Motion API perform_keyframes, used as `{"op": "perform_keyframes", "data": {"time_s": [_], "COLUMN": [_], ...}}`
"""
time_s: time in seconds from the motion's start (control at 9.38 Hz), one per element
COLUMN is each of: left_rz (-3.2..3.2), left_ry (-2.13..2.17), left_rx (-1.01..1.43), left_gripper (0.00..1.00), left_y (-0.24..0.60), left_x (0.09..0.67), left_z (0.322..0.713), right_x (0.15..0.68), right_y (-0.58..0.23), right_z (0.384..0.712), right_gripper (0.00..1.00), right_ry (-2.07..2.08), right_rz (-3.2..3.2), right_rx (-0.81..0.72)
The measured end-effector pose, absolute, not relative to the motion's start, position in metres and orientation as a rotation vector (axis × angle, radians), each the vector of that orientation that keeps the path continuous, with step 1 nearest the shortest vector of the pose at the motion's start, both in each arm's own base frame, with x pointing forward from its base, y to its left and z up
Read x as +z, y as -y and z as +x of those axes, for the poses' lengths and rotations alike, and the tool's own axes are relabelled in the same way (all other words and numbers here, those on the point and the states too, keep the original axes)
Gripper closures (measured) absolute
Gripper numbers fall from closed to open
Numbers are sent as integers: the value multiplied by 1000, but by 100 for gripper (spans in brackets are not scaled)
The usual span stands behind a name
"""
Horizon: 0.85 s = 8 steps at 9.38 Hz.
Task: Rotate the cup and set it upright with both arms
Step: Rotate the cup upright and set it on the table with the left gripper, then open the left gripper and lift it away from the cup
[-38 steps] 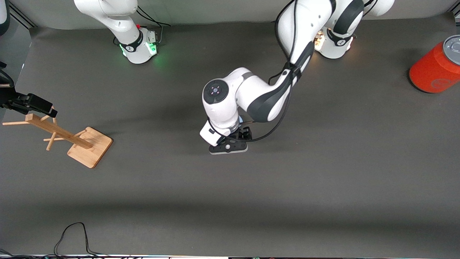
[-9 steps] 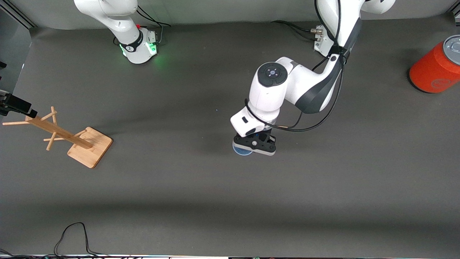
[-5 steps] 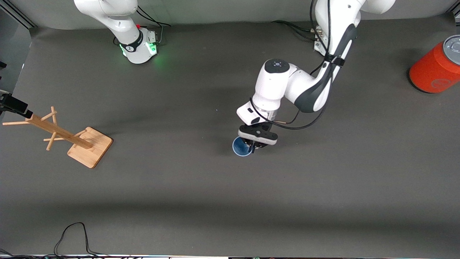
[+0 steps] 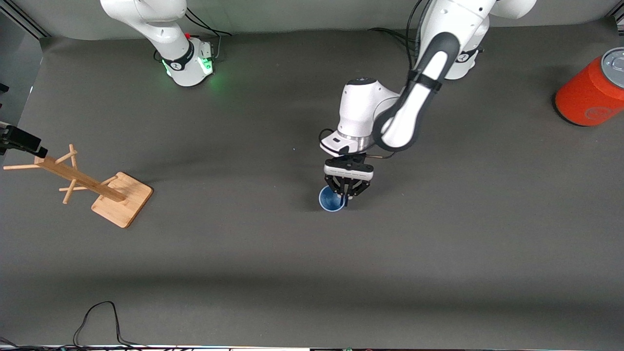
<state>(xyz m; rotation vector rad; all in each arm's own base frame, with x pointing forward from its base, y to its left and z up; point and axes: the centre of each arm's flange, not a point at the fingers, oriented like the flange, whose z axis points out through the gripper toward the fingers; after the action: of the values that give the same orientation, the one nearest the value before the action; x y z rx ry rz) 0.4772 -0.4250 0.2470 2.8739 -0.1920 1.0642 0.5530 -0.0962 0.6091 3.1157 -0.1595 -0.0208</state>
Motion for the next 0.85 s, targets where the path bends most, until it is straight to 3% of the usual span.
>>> {"op": "perform_keyframes", "data": {"time_s": [0.43, 0.85], "left_rz": [2833, 2804], "left_ry": [134, 130], "left_rx": [1063, 1106], "left_gripper": [90, 29], "left_y": [443, 445], "left_x": [223, 241], "left_z": [455, 468], "right_x": [609, 608], "right_y": [79, 79], "right_z": [555, 555], "right_gripper": [0, 0], "right_ry": [109, 107], "right_rz": [3117, 3116], "right_rx": [-27, -30]}}
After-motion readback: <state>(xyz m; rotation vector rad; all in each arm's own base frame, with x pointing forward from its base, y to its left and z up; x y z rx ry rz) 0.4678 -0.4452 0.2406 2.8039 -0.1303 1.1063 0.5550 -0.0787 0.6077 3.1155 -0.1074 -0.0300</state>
